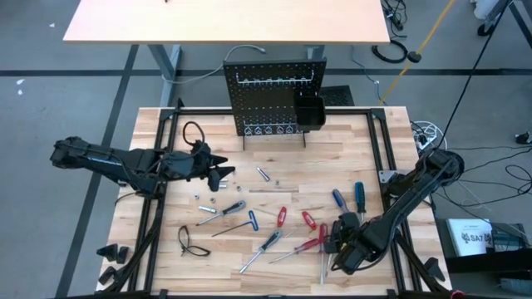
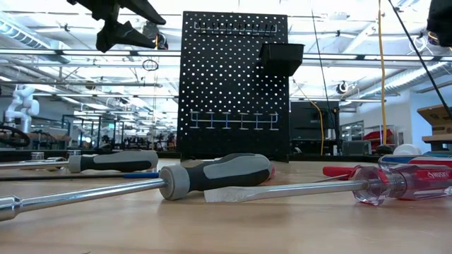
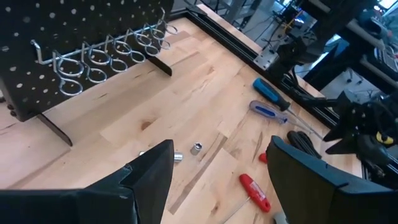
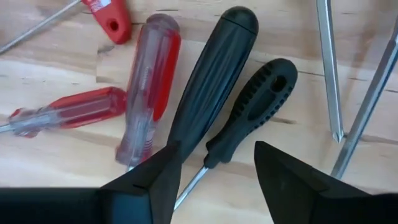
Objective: Hang tools onto peg board
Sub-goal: Hang the black screwdriver on the pegboard
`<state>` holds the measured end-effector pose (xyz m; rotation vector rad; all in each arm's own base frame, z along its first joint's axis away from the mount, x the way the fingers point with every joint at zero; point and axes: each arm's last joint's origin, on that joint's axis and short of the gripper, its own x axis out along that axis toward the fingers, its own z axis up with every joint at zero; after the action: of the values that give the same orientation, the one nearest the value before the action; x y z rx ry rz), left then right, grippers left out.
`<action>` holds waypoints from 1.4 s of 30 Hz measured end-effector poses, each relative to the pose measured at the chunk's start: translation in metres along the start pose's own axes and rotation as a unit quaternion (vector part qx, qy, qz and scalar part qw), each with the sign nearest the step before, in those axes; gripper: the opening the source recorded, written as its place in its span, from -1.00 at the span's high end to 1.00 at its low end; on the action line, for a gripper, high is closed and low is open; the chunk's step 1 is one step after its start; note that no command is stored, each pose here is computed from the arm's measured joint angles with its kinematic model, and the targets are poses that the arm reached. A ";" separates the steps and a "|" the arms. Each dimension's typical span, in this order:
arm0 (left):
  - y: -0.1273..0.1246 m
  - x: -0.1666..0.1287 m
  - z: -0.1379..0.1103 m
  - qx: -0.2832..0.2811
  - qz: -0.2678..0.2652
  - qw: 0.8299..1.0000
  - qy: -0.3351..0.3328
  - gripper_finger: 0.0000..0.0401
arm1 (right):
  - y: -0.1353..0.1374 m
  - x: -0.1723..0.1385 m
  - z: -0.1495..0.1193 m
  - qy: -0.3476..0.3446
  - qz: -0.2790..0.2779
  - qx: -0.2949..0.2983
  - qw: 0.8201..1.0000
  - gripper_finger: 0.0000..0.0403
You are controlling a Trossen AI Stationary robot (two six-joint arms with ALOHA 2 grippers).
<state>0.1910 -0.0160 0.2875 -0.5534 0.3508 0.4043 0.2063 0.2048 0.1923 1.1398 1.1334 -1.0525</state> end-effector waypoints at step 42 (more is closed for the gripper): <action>0.000 0.000 -0.003 -0.005 -0.016 0.999 0.030 -0.27 | 0.011 0.056 -0.014 0.022 -0.089 0.003 0.996 0.88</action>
<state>0.1900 -0.0178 0.2849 -0.5809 0.3985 0.3595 0.2226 0.2175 0.1372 1.0855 1.2866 -1.1727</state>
